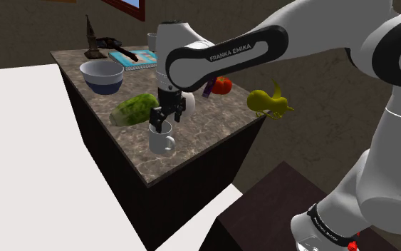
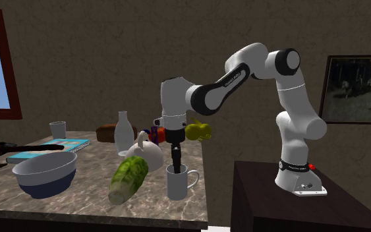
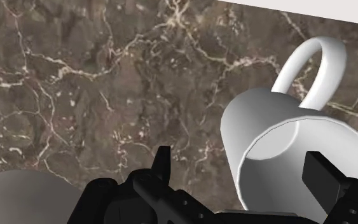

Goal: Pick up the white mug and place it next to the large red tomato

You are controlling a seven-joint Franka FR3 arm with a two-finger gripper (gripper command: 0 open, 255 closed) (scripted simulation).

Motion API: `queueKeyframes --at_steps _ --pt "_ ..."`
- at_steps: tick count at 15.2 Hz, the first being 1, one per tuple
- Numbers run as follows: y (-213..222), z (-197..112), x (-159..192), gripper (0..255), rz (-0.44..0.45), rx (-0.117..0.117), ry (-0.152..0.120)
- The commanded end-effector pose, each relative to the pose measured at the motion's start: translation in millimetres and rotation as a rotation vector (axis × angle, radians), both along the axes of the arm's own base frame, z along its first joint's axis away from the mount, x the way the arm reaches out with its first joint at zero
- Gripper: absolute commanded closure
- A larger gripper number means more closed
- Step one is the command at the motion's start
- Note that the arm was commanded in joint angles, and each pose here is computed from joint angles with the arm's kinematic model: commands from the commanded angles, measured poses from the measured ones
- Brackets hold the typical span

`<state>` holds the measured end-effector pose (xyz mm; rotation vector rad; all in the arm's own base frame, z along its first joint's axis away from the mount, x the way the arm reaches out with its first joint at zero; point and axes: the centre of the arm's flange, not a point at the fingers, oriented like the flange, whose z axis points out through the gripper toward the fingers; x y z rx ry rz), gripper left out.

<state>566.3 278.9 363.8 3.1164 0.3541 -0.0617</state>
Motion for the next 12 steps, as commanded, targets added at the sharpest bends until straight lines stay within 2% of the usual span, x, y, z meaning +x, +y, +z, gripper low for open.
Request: queueKeyframes --at_steps 1,9,10,12 --pt "0.0 -13.3 0.0 0 0.0 0.0 0.0" --pt "0.0 -13.3 0.0 0 0.0 0.0 0.0" --pt "0.0 -13.3 0.0 255 0.0 0.0 0.0" --pt "0.0 -13.3 0.0 255 0.0 0.0 0.0"
